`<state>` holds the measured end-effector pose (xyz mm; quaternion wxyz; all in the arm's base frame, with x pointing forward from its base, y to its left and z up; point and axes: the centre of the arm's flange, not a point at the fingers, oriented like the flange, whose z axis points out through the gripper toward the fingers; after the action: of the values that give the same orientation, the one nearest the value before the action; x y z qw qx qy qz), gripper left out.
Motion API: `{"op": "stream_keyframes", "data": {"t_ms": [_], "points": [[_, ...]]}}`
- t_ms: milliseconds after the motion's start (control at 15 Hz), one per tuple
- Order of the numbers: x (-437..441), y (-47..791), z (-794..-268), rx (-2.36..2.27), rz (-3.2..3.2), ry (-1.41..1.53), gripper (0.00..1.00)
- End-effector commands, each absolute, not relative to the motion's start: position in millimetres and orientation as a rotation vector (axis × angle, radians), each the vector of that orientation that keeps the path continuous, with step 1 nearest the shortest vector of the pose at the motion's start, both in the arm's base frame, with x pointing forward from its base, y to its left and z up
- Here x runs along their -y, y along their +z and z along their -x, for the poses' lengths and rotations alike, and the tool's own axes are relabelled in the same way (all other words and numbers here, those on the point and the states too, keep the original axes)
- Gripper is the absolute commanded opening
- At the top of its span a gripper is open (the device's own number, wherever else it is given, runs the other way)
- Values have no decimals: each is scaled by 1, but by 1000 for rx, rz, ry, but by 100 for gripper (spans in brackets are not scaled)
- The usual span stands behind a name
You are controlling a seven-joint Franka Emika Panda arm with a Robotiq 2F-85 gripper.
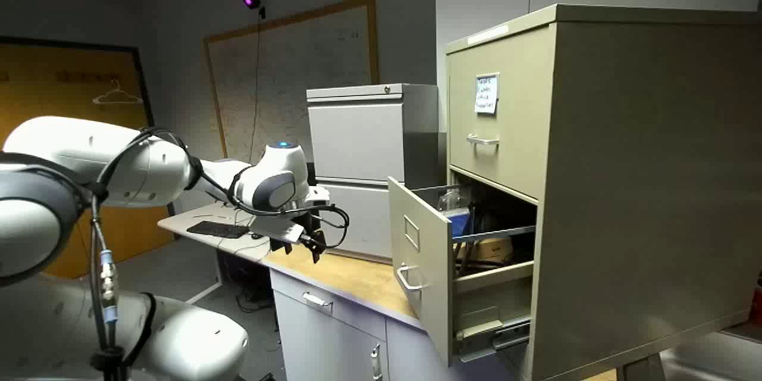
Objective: Close the bottom drawer of the file cabinet
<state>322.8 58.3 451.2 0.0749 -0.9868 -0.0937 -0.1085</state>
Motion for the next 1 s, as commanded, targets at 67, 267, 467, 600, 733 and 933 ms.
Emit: {"op": "stream_keyframes", "data": {"t_ms": [67, 267, 467, 600, 733, 933], "points": [[-58, 451, -323, 281, 2961, -326, 100], [-58, 452, -324, 251, 2963, -340, 100], [-53, 462, -336, 86, 2972, -460, 96], [-43, 469, -345, -52, 2963, -574, 72], [-30, 475, -353, -187, 2940, -684, 63], [-3, 478, -363, -404, 2883, -831, 39]]}}
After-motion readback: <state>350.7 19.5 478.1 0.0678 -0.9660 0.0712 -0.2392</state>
